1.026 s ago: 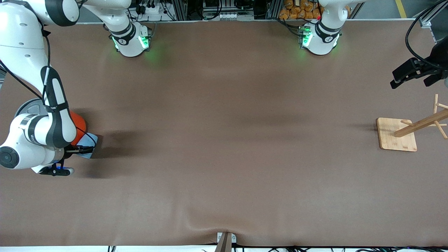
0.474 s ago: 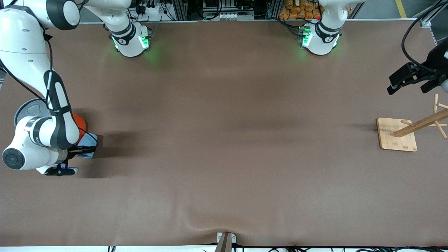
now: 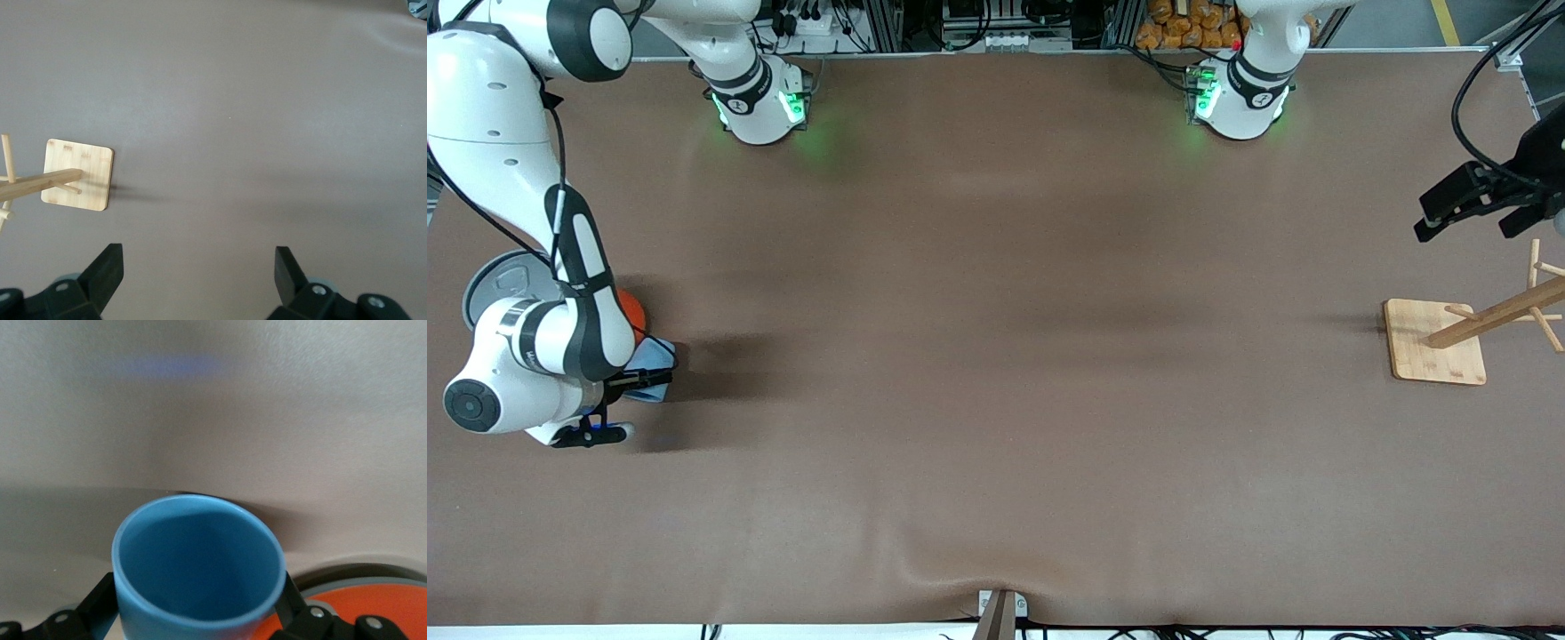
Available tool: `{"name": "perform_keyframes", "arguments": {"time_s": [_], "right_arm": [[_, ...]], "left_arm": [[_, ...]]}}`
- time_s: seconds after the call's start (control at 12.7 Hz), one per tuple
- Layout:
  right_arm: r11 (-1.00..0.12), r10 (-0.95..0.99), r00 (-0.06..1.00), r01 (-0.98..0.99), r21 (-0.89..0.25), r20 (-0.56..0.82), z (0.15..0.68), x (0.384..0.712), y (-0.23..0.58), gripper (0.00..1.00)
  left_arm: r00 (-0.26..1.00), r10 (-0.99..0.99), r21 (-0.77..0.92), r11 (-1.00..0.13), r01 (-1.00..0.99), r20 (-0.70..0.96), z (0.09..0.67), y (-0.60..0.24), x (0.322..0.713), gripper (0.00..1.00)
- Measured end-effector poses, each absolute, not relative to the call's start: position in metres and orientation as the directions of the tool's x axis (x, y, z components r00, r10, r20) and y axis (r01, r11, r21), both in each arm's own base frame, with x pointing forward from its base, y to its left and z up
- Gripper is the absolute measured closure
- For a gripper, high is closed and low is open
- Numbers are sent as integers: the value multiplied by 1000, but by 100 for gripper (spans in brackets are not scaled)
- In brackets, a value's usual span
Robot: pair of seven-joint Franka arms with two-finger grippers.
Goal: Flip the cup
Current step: 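Lower the right gripper around the blue cup and close on it, then lift the cup with the right gripper while the left gripper reaches in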
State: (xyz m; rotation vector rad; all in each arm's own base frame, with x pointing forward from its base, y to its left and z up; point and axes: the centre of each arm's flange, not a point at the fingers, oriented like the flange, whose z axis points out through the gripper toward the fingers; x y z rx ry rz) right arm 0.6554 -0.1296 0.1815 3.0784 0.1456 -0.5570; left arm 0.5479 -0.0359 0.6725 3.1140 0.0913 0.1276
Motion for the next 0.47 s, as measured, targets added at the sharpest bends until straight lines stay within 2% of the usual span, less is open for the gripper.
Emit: {"name": "perform_keyframes", "arguments": {"time_s": [0.08, 0.24, 0.47], "right_arm": [[-995, 93, 930, 96, -9, -357, 178, 654, -129, 0], [-995, 99, 925, 101, -15, -366, 179, 653, -129, 18], [-990, 143, 894, 132, -56, -424, 189, 654, -107, 18]], "left_arm": [[996, 60, 22, -998, 59, 60, 673, -35, 544, 0], [998, 63, 9, -998, 63, 26, 670, -32, 540, 0], [998, 61, 0, -998, 61, 19, 669, -29, 539, 0]]}}
